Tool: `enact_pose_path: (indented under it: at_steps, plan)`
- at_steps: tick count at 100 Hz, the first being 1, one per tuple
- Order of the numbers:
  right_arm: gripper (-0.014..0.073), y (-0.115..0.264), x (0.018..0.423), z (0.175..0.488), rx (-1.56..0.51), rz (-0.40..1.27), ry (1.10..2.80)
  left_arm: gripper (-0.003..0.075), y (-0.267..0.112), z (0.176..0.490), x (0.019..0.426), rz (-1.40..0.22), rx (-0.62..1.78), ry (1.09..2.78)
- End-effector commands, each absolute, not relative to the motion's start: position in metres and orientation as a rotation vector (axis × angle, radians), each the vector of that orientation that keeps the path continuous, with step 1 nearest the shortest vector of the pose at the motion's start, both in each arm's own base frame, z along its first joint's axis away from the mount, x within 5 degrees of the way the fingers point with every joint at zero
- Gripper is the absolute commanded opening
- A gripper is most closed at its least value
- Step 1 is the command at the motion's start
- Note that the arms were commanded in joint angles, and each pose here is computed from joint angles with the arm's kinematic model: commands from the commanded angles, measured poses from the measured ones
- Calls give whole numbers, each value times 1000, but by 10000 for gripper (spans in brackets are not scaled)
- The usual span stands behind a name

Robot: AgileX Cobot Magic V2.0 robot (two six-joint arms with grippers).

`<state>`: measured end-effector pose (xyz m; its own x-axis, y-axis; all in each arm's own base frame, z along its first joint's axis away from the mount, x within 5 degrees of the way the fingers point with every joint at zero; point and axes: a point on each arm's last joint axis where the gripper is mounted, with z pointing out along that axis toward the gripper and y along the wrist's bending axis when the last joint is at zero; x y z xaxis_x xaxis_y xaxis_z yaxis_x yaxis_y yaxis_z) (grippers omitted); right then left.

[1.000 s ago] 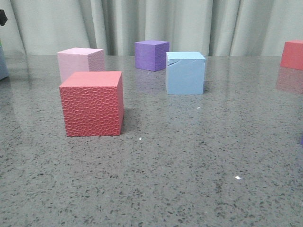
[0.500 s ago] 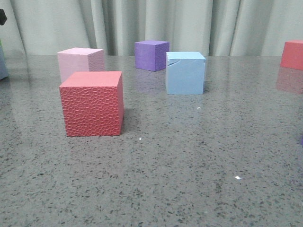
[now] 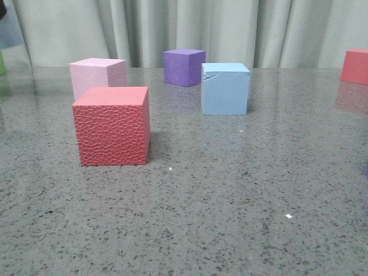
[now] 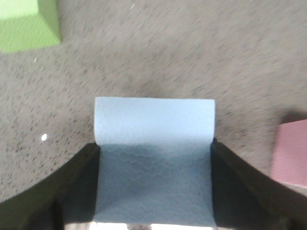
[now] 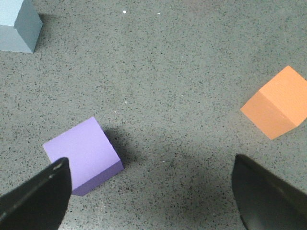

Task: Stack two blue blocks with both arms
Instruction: 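Carry the held cube with the left gripper above the placed light-blue cube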

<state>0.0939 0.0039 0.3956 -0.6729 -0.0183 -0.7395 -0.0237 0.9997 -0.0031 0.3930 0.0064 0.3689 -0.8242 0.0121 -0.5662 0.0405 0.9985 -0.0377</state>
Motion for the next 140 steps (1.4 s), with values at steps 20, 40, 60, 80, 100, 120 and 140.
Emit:
enact_pose_path:
  at_steps: [20, 40, 60, 80, 100, 120, 140]
  plan:
    - [664, 2, 96, 406, -31, -10, 2219, 294, -39, 440, 372, -154, 187, 2337]
    - [664, 2, 97, 407, -31, -10, 2217, 294, -90, 449, 363, -214, 368, 2277]
    - [664, 2, 97, 407, -31, -10, 2217, 294, -139, 453, 353, -286, 500, 2194]
    - [664, 2, 97, 407, -31, -10, 2217, 294, -174, 459, 342, -344, 587, 2102]
    - [664, 2, 97, 407, -31, -10, 2217, 294, -197, 462, 333, -375, 659, 2032]
    - [664, 2, 97, 407, -31, -10, 2216, 294, -218, 455, 337, -381, 728, 2008]
    - [664, 2, 97, 407, -31, -10, 2216, 294, -242, 442, 345, -364, 848, 1984]
